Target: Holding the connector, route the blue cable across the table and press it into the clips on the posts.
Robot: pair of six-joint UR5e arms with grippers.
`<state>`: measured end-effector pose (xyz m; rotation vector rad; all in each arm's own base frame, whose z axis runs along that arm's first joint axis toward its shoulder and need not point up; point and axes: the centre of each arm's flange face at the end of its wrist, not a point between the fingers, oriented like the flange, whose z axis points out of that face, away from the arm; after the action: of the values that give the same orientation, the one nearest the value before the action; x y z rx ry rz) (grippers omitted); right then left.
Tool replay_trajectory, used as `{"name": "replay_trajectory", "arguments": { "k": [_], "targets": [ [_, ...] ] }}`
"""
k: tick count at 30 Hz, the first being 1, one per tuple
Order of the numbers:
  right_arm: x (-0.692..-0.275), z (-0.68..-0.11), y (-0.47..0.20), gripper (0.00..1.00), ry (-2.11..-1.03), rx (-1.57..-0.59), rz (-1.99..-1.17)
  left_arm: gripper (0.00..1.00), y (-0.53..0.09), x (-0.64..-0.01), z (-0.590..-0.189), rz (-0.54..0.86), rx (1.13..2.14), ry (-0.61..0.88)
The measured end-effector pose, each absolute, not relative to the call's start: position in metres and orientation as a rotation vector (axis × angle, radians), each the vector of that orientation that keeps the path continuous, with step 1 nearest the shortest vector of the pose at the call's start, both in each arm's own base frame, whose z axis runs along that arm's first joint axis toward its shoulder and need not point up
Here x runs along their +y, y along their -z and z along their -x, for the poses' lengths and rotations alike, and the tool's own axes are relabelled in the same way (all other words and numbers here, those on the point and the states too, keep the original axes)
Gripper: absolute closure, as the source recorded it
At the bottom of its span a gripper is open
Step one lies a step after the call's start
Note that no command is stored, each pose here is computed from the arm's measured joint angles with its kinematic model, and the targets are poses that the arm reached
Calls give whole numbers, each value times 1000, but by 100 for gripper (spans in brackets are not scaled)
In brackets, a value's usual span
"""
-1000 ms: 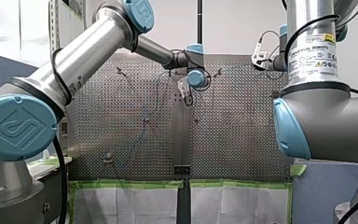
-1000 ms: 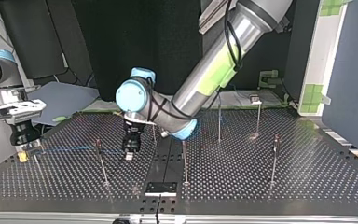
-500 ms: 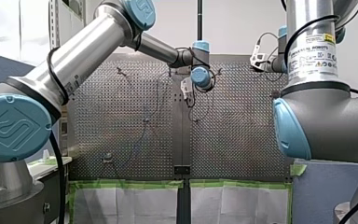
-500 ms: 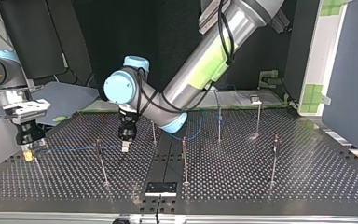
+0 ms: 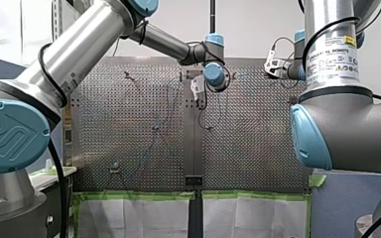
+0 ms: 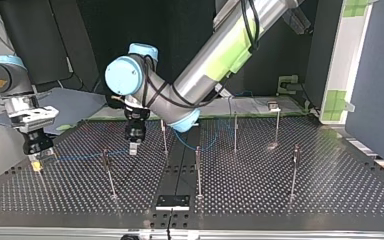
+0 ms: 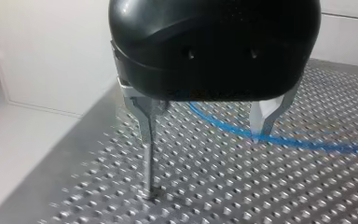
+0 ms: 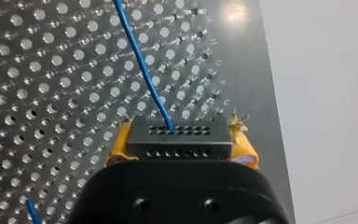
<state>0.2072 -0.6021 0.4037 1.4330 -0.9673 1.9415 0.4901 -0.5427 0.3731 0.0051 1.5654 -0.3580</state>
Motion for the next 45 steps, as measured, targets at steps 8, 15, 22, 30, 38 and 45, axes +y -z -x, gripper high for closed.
{"name": "replay_trajectory", "arguments": {
  "k": [8, 15, 22, 30, 38, 45],
  "targets": [
    [-601, -209, -403, 100, -1942, -969, -1439, 0, -387, -542, -455, -40, 1575, 371],
    [-601, -210, -403, 100, -1940, -965, -1441, 0, -398, -543, -422, -66, 1572, 391],
    [-601, -211, -403, 100, -1940, -964, -1443, 0, -416, -540, -394, -81, 1519, 415],
    [-600, -211, -402, 100, -1939, -965, -1444, 0, -435, -525, -376, -49, 1456, 455],
    [-600, -211, -402, 100, -1939, -965, -1444, 0, -446, -511, -364, -6, 1407, 530],
    [-600, -212, -402, 100, -1940, -964, -1446, 0, -442, -499, -362, 44, 1385, 567]
  ]
}}
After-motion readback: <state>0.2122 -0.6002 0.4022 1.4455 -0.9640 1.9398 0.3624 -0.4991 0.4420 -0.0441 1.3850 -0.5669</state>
